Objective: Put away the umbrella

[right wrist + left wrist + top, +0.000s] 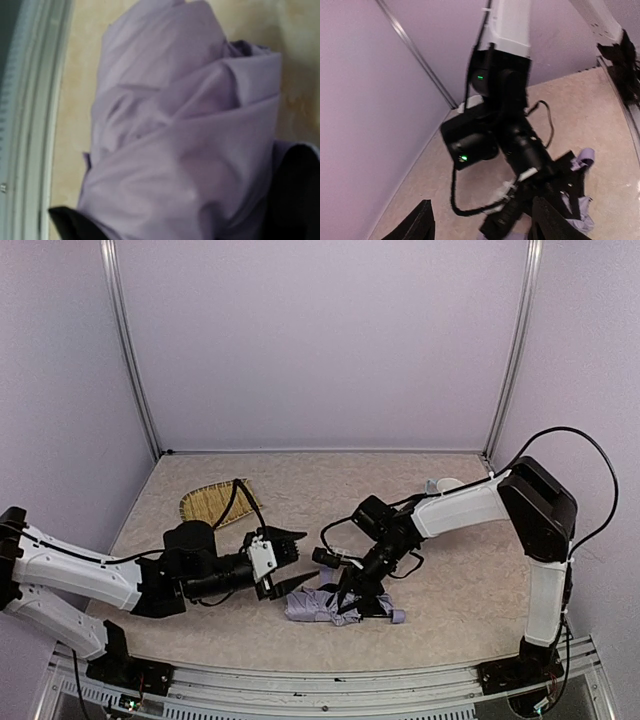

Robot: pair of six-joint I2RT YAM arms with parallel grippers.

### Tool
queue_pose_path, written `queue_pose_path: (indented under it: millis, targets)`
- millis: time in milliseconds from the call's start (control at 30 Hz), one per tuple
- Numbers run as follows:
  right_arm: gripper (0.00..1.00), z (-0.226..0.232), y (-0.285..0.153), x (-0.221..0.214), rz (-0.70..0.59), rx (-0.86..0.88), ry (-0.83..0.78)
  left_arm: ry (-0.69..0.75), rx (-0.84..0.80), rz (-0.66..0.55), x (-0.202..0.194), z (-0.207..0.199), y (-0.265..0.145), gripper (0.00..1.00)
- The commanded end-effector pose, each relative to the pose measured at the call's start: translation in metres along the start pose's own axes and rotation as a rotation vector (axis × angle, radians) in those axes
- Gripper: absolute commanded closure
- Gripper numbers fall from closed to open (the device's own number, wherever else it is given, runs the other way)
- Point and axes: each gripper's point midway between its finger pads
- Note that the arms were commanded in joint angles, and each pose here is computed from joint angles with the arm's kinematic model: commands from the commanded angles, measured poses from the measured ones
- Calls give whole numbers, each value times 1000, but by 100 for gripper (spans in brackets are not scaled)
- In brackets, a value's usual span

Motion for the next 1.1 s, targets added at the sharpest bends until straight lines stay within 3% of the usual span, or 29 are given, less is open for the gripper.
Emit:
queue_pose_path:
  millis: [0,200,533,633,733,933,1033,1067]
  targets:
    - [100,-28,19,-102,282,-27,334,-28,-386,210,-64,-108,-28,30]
    - [100,-49,20,-94,262,-35,345,68,-460,357,-112,-137,-21,10]
    - [100,-55,24,-88,243,19,312,253,-264,433,-151,-117,6,11]
    - [100,-56,25,-87,237,30,307,239,-311,420,-157,-127,6,19]
    - [99,-56,22,-79,216,38,295,214,-370,461,-167,-135,6,37]
    - [70,-60,-2,-46,75,31,275,27,-629,571,-174,-163,-5,57]
    - [48,-69,-21,-37,-5,-4,304,-41,-718,659,-185,-176,-19,78]
    - [41,-70,-25,-35,-22,-13,305,-69,-739,658,-184,-180,-21,80]
Point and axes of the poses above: each gripper's point midway between its finger pads, its own y axis out along the fingers, its own z axis along the line the jaws close on, x = y × z, and after that the axes turned 6 degrees about y, right-handed
